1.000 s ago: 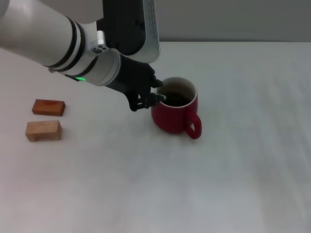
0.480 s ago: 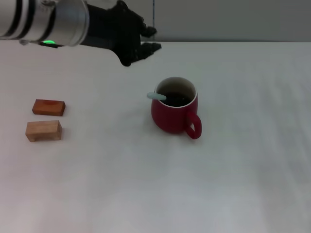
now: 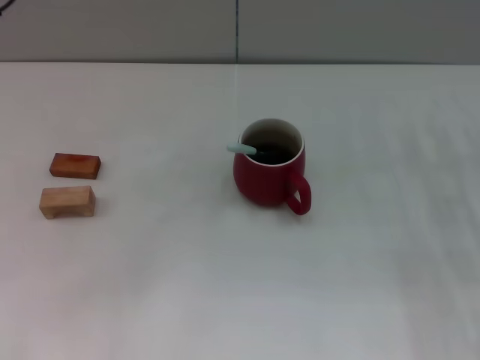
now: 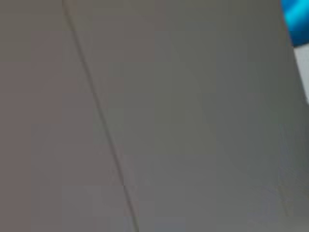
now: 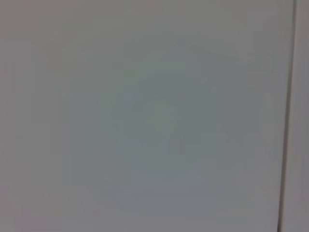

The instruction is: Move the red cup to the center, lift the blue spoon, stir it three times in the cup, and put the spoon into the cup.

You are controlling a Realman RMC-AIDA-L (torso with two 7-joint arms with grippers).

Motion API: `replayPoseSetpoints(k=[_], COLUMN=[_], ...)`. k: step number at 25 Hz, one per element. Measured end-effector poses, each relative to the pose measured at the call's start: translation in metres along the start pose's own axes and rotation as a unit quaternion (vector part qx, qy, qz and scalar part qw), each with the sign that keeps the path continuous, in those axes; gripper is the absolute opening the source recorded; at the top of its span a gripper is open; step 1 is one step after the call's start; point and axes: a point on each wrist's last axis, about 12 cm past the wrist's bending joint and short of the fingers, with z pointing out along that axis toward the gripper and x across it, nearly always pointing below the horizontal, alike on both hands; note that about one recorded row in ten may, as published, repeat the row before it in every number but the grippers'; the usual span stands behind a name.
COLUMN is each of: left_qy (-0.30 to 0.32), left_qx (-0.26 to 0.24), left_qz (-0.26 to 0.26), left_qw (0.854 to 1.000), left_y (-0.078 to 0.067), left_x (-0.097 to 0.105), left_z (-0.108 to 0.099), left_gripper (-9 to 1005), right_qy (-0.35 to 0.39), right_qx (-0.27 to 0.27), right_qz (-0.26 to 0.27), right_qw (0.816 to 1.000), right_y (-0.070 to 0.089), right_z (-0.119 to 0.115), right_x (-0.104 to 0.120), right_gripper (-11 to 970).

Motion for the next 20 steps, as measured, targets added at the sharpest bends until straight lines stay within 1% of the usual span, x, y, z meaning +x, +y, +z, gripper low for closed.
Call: replayPoseSetpoints(k=[1,2,3,4,5,6,9,10,11,12,14,15,16,17,18,20], left_qy=[0.0,-0.018,-0.051,-0.051,-0.073,-0.073,-0.093,-0.1,-0.1,-0.101,-0.099,-0.094,-0.094,-0.091,-0.084,-0.07], left_qx=[0.0,-0.018,-0.052,-0.052,-0.084,-0.084,-0.128,-0.157,-0.157,-0.171,-0.2,-0.233,-0.233,-0.245,-0.273,-0.3], left_qz=[0.0,-0.012,-0.039,-0.039,-0.063,-0.063,-0.078,-0.073,-0.073,-0.067,-0.057,-0.044,-0.044,-0.04,-0.023,-0.008], left_qw=[1.0,1.0,0.997,0.997,0.992,0.992,0.984,0.98,0.98,0.978,0.973,0.967,0.967,0.964,0.958,0.951], left_y=[0.0,0.005,0.014,0.014,0.022,0.022,0.029,0.032,0.032,0.032,0.033,0.033,0.033,0.033,0.034,0.033], left_x=[0.0,0.004,0.013,0.013,0.023,0.023,0.04,0.053,0.053,0.058,0.07,0.085,0.085,0.09,0.1,0.112], left_z=[0.0,-0.005,-0.014,-0.014,-0.021,-0.021,-0.029,-0.033,-0.033,-0.035,-0.039,-0.044,-0.044,-0.047,-0.053,-0.06], left_gripper=[267,267,266,266,266,266,265,265,265,265,264,264,264,264,263,263], right_qy=[0.0,0.001,0.002,0.002,0.003,0.003,0.004,0.005,0.005,0.006,0.007,0.008,0.009,0.009,0.01,0.011], right_qx=[0.0,0.0,0.0,0.0,0.001,0.001,0.002,0.003,0.003,0.004,0.005,0.007,0.007,0.007,0.008,0.009], right_qz=[0.0,-0.001,-0.001,-0.001,-0.001,-0.001,-0.002,-0.003,-0.003,-0.004,-0.005,-0.007,-0.007,-0.007,-0.009,-0.01], right_qw=[1.0,1.0,1.0,1.0,1.0,1.0,1.0,1.0,1.0,1.0,1.0,1.0,1.0,1.0,1.0,1.0], right_y=[0.0,0.0,0.0,0.0,-0.001,-0.001,-0.002,-0.003,-0.003,-0.003,-0.004,-0.005,-0.006,-0.006,-0.007,-0.007], right_z=[0.0,0.0,0.0,0.0,0.0,0.0,0.0,-0.001,-0.001,-0.001,-0.002,-0.002,-0.003,-0.003,-0.003,-0.004], right_x=[0.0,0.0,0.001,0.001,0.001,0.001,0.001,0.002,0.002,0.002,0.003,0.003,0.003,0.003,0.004,0.004], right_gripper=[335,335,335,335,335,335,336,336,339,342,349,352,355,358,361,367])
